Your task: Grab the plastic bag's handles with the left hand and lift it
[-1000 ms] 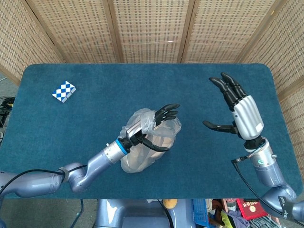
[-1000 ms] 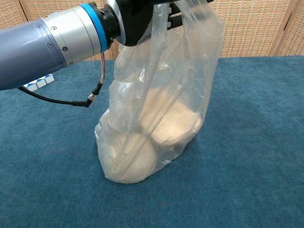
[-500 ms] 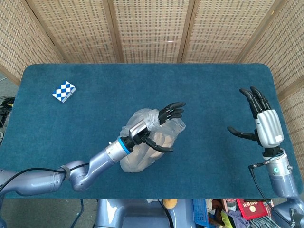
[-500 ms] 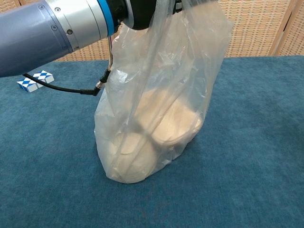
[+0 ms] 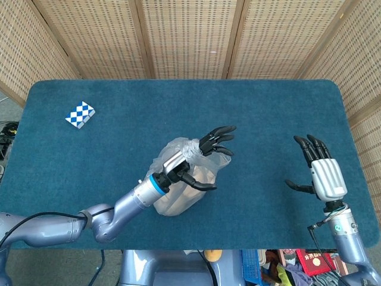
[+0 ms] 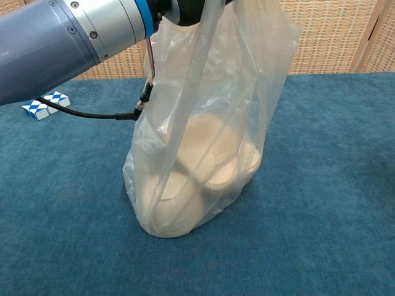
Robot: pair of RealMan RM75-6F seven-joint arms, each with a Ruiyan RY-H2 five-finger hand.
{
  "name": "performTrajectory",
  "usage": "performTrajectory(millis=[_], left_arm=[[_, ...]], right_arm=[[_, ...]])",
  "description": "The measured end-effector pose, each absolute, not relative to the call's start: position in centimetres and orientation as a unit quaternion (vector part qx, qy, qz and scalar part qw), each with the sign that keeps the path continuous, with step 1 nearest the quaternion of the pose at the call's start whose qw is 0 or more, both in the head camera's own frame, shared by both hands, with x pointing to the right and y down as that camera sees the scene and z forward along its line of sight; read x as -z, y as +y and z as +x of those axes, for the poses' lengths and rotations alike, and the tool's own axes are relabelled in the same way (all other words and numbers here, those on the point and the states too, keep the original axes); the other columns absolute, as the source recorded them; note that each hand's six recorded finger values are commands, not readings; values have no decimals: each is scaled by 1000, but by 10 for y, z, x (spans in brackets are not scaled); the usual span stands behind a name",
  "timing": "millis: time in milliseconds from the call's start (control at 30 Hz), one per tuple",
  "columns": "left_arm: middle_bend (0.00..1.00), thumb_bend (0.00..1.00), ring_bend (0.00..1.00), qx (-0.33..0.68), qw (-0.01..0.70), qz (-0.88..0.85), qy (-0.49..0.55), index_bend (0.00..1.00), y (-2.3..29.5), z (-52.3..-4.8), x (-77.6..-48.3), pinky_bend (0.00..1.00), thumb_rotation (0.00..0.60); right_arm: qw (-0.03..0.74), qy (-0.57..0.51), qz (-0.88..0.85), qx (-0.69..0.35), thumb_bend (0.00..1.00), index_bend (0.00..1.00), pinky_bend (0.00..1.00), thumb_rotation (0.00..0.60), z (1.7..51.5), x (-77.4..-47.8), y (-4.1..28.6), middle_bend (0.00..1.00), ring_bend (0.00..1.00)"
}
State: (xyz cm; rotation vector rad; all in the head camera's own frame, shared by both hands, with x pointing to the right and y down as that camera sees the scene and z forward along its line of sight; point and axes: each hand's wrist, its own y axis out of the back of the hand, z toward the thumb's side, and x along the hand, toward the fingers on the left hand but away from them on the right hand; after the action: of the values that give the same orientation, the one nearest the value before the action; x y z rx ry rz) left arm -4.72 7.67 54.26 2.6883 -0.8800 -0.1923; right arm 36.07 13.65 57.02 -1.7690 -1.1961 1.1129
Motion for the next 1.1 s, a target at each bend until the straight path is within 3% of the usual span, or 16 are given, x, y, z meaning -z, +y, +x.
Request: performTrajectory(millis=[200,300,433,567,933,1100], left_arm=[[11,7,111,73,190,933,-296,0,83,-43,-541,282,483],[58,13,165,73,203,931,-295,6,84,-42,-541,280,491],[207,17,206,82,223,925,-296,190,82,-42,-537,260,493],[192,18,203,89,224,924,-299,272,78,-43,-531,283,495],[143,19,173,94,248,924,-276,155,82,-33,-519,268,473],[87,17,129,85,191,935,-288,90,80,-33,-519,172,442]], right_arm=[[351,-462,-691,-431,0,0,77,600,354,-577,146,148,38],[353,-461,-689,-433,0,0,76,600,352,-578,147,147,38],[357,-461,-684,-438,0,0,77,600,353,-580,149,148,38],[357,-465,-677,-445,0,0,77,600,356,-583,152,147,39],[350,-478,-671,-447,0,0,77,600,353,-587,165,147,42],[348,-484,-666,-448,0,0,77,600,356,-587,170,147,42]])
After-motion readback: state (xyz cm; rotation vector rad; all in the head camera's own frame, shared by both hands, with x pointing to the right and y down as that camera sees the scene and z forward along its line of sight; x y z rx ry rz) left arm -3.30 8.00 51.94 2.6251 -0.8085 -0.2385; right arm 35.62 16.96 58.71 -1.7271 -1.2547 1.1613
